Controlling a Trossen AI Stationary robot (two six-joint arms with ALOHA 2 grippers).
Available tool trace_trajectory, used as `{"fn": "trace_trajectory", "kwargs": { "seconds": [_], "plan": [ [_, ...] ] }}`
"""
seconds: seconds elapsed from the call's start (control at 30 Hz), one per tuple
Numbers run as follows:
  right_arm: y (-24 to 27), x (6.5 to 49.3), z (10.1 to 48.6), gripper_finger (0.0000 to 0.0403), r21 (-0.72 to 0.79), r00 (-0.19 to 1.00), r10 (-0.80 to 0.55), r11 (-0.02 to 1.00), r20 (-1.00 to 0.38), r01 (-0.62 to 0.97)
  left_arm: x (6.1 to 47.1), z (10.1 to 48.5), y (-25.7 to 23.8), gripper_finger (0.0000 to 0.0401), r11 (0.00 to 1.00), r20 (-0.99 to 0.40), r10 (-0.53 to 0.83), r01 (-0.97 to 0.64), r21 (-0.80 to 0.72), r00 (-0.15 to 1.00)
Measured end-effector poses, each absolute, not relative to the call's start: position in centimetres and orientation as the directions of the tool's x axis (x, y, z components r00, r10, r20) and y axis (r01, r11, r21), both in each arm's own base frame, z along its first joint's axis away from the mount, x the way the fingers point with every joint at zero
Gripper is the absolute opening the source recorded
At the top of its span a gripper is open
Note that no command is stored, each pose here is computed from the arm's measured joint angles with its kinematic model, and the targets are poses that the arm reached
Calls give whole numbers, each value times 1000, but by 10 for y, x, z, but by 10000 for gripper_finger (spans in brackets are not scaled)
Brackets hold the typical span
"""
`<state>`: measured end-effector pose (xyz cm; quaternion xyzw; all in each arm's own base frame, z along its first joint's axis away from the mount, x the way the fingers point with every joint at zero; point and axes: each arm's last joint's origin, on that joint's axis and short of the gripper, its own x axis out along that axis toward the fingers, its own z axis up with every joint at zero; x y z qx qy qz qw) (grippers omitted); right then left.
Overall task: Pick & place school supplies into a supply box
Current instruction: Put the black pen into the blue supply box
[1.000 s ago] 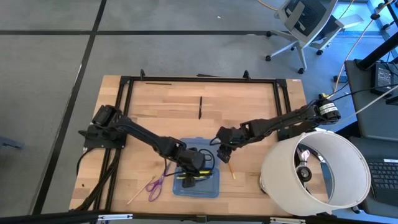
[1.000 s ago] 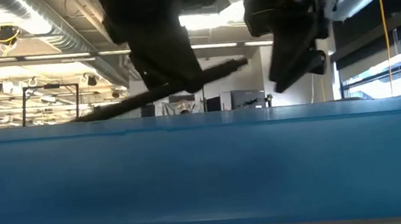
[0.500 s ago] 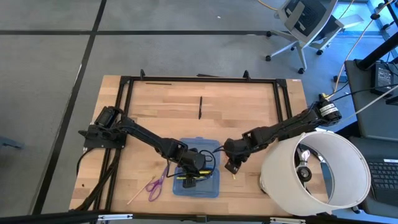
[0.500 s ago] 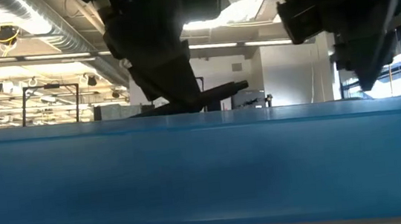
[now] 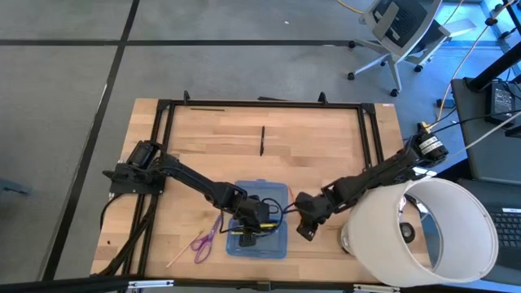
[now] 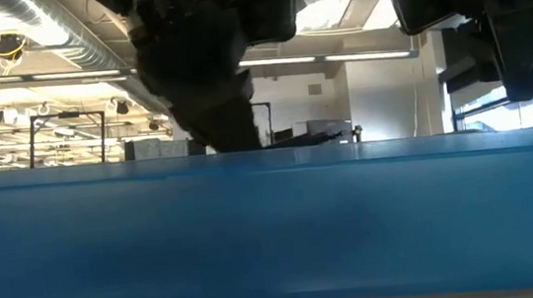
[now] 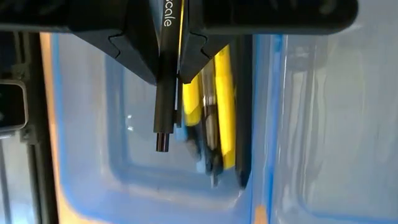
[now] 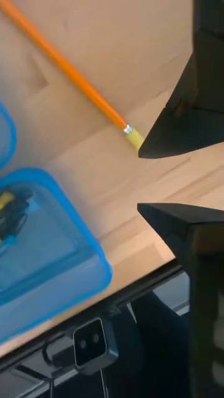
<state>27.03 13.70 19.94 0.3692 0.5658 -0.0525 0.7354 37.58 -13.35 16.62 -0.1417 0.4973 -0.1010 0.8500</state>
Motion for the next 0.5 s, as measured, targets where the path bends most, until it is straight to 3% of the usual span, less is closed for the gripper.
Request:
{"fn": "trace_trajectory", "kwargs": {
  "seconds": [0.5],
  "plan": [
    [134, 268, 197, 129, 426, 358, 264, 741, -896, 519, 378, 163, -134, 70, 945, -815, -299, 36, -325, 496]
  ]
}}
